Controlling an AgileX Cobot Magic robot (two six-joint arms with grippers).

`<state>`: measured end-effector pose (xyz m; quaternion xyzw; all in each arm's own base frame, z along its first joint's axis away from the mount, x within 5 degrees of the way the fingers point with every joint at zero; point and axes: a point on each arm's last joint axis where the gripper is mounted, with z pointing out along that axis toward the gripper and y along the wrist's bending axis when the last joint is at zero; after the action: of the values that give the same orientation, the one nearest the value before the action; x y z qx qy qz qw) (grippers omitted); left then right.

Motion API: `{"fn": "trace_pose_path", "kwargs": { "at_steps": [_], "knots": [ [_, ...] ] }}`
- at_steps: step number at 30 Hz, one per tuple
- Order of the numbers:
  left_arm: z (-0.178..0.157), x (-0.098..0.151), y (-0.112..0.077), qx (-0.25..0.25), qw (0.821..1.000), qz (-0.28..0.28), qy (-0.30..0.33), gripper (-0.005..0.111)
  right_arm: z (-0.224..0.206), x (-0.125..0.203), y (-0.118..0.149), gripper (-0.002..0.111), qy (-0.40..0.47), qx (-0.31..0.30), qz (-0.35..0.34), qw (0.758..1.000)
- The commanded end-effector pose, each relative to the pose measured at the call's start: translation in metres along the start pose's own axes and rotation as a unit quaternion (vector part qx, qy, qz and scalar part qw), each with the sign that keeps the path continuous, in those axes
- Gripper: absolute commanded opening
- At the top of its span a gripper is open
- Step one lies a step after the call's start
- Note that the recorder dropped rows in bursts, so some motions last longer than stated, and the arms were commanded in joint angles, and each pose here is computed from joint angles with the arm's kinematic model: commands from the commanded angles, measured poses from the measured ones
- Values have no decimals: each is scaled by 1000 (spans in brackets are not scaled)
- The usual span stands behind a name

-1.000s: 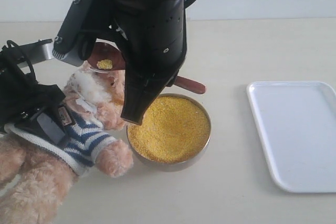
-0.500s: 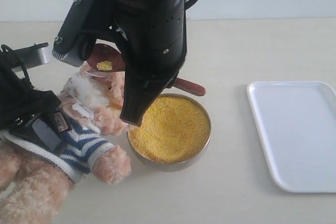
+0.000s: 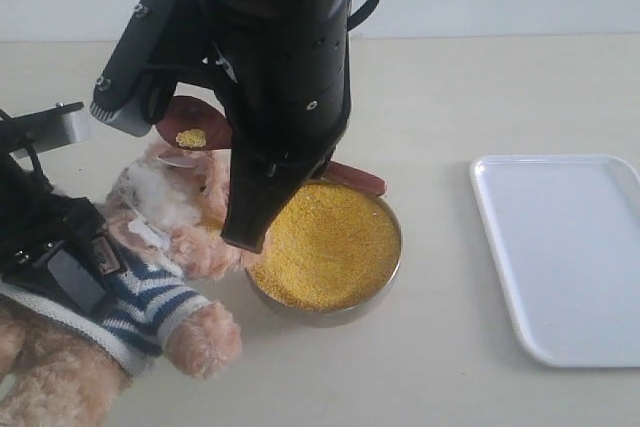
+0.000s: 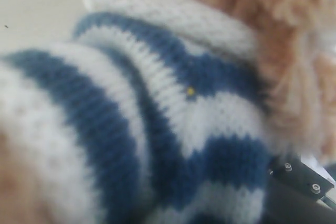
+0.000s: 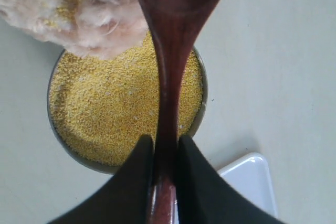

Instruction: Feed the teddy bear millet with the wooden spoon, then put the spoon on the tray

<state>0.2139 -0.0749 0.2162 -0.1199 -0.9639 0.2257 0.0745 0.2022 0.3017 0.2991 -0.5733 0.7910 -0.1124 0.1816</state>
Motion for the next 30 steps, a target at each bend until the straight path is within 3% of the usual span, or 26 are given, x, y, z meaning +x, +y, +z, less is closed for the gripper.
{"fn": "trace_pose_path", "kwargs": {
  "at_steps": [1, 21, 30],
  "knots": [
    [-6, 5, -6, 6, 1000, 7, -14, 4, -4, 2, -1, 0, -4, -4, 4, 1000],
    [-6, 5, -6, 6, 1000, 7, -14, 4, -38, 18, -14, 0, -51, -48, 66, 995],
    [-6, 5, -6, 6, 1000, 7, -14, 4, -26, 25, -6, 0, -26, -60, 62, 996]
  ]
}}
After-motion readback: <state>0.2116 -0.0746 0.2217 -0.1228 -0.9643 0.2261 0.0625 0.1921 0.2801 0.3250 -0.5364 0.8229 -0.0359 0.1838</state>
